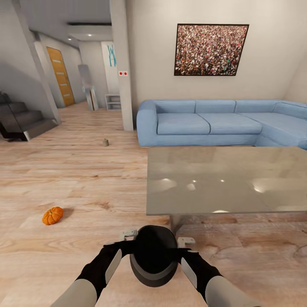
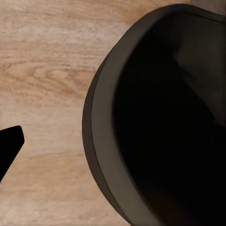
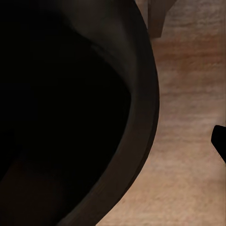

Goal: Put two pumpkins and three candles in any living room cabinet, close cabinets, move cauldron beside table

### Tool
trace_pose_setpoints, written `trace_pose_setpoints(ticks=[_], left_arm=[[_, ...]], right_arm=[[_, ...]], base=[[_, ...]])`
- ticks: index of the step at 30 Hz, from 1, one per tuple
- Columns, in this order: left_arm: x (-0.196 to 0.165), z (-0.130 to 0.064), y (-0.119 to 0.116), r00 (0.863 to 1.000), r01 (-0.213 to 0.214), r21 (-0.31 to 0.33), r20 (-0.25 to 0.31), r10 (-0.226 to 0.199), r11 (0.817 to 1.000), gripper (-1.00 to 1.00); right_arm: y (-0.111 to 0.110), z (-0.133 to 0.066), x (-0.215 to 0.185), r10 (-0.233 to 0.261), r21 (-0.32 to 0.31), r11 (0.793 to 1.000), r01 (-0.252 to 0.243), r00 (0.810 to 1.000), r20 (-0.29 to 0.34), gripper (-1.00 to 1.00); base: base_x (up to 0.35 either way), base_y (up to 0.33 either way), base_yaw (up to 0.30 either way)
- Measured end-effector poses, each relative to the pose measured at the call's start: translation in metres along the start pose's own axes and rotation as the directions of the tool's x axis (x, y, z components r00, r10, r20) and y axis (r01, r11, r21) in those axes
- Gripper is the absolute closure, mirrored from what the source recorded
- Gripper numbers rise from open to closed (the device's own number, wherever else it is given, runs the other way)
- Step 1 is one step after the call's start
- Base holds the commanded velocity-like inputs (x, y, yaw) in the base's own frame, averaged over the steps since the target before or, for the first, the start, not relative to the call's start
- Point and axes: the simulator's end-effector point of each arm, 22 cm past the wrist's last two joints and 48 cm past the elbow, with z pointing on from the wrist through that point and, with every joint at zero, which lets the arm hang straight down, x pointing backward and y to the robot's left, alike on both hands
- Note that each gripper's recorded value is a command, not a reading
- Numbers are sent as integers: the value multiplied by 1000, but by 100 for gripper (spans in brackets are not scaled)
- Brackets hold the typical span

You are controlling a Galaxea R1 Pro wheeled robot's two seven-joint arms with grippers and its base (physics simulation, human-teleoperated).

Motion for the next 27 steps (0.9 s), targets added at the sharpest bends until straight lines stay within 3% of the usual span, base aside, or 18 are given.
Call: trace_pose_setpoints(ticks=[20,27], left_arm=[[-37,-29,-9,997,-14,8,80,13,1000,-100],[-37,-29,-9,997,-14,8,80,13,1000,-100]], right_arm=[[6,-28,-39,-11,-4,1000,11,996,83,-100],[6,-28,-39,-10,-4,1000,10,997,82,-100]], base=[[0,0,0],[-1,0,0]])
